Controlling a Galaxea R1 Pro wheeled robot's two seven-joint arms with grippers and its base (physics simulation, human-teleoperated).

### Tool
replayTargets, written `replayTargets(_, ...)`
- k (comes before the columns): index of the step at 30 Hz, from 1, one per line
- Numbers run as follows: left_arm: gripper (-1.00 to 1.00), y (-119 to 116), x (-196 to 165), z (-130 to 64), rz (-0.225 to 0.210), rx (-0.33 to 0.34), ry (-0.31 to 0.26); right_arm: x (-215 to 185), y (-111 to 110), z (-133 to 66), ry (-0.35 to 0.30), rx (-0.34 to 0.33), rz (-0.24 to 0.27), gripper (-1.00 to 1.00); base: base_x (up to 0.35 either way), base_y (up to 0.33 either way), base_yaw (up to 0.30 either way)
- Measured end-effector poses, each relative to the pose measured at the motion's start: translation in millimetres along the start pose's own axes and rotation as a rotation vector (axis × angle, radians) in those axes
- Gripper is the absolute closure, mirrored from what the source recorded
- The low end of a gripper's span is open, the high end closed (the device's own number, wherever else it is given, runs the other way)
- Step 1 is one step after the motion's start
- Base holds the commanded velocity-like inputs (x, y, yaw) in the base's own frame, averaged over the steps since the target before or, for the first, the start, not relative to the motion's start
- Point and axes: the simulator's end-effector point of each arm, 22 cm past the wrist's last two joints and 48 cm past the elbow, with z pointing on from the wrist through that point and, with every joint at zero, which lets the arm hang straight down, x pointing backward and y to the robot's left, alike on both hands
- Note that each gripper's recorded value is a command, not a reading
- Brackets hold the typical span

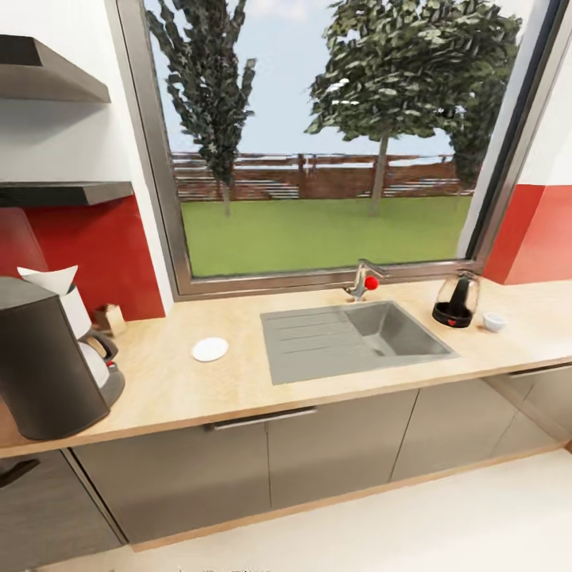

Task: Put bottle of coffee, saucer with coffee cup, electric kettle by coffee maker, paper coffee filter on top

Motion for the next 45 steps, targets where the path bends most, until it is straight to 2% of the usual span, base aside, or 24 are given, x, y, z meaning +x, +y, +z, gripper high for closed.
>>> replayTargets(8, -1.0, -1.2, -0.1, 0.0, 0.0, 0.002, 0.0, 1.4, -0.1, 0.2, 0.003, 0.0, -0.001, -1.0, 0.0, -0.31, 0.245)
replayTargets(23, -1.0, -2.7, -2.1, 0.1, -0.002, 0.003, -0.003, 2.2, 0.2, 0.3, 0.005, -0.001, -0.014, -1.0, -0.099, -0.278, 0.015)
replayTargets(30, -1.0, -1.7, -2.9, 0.2, -0.003, 0.002, -0.005, 1.8, -0.2, 0.3, 0.004, 0.001, -0.006, -1.0, -0.007, -0.061, 0.001)
replayTargets(37, -1.0, 1.7, -1.4, 0.6, -0.052, -0.007, 0.001, 3.3, -0.3, 0.6, 0.008, 0.001, -0.006, -1.0, 0.0, -0.003, 0.142)
replayTargets(45, -1.0, 0.8, -4.1, 1.1, -0.059, -0.006, -0.001, 5.8, -0.8, 1.0, 0.014, 0.003, -0.003, -1.0, 0.0, 0.0, 0.238)
